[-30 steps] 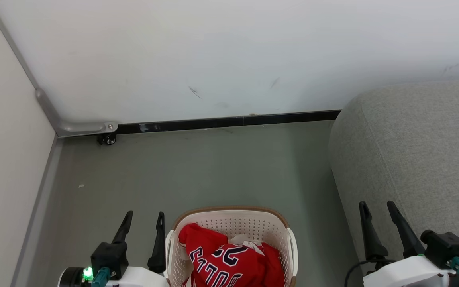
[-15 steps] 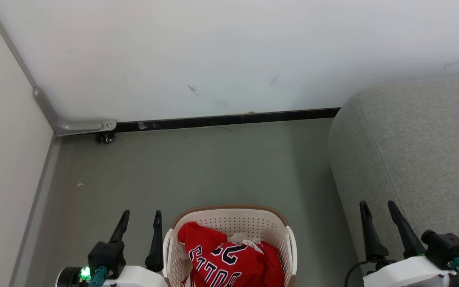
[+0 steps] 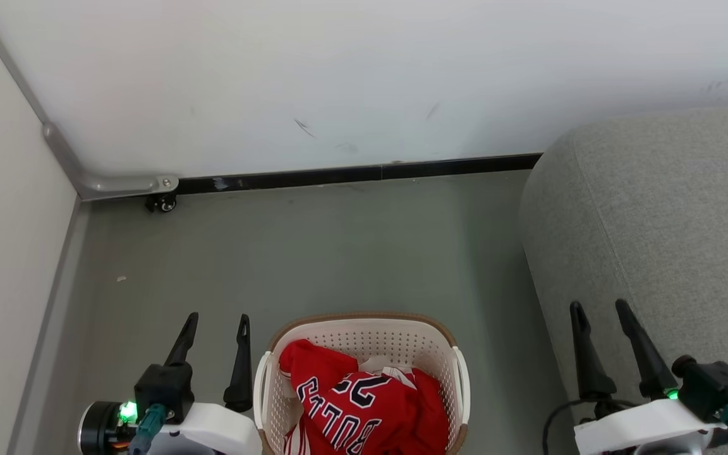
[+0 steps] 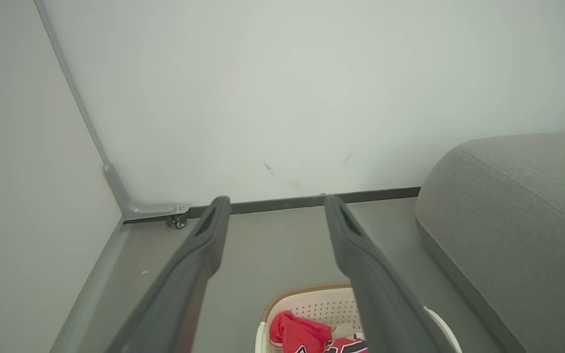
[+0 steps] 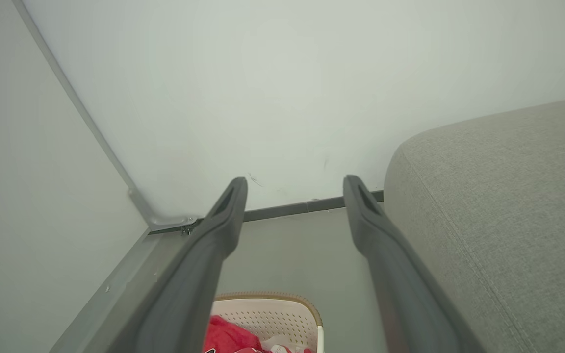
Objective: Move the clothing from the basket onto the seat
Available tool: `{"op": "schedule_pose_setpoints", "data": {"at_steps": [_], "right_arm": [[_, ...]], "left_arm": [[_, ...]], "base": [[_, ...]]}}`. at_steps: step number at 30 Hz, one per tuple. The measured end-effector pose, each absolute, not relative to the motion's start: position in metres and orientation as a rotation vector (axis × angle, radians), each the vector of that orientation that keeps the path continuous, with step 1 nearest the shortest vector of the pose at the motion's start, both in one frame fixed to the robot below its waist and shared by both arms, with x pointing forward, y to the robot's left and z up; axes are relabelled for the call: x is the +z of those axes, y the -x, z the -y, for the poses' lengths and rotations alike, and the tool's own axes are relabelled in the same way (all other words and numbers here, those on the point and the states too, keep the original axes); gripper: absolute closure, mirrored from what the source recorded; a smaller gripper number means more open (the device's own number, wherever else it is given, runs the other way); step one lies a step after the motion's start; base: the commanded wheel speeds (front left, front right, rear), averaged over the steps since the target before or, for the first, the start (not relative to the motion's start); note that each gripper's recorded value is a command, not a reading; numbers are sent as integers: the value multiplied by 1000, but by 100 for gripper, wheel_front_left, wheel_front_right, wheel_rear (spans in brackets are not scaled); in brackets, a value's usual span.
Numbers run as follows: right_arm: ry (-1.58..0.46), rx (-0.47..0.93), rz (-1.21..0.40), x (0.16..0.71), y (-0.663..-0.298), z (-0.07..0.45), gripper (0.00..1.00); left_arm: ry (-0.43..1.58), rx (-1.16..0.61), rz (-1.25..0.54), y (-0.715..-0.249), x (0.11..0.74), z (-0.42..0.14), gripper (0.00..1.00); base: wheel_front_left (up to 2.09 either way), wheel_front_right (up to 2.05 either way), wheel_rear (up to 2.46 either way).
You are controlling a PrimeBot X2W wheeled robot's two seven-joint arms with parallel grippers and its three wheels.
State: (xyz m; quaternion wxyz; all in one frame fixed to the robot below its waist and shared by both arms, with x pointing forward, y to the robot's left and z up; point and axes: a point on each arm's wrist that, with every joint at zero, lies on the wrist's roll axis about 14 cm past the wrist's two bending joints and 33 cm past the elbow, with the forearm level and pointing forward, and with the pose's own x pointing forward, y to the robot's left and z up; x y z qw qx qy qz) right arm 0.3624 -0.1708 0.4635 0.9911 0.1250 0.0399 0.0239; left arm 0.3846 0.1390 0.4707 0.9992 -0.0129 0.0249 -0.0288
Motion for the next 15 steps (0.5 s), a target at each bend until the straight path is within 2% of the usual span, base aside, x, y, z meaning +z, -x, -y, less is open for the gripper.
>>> {"op": "schedule_pose_setpoints", "data": {"at_steps": [15], "right_arm": [[-243, 0, -35, 470, -373, 188, 0]], "left_arm": [[-13, -192, -106, -405, 450, -106, 0]], "base": [[0, 0, 0]]}}
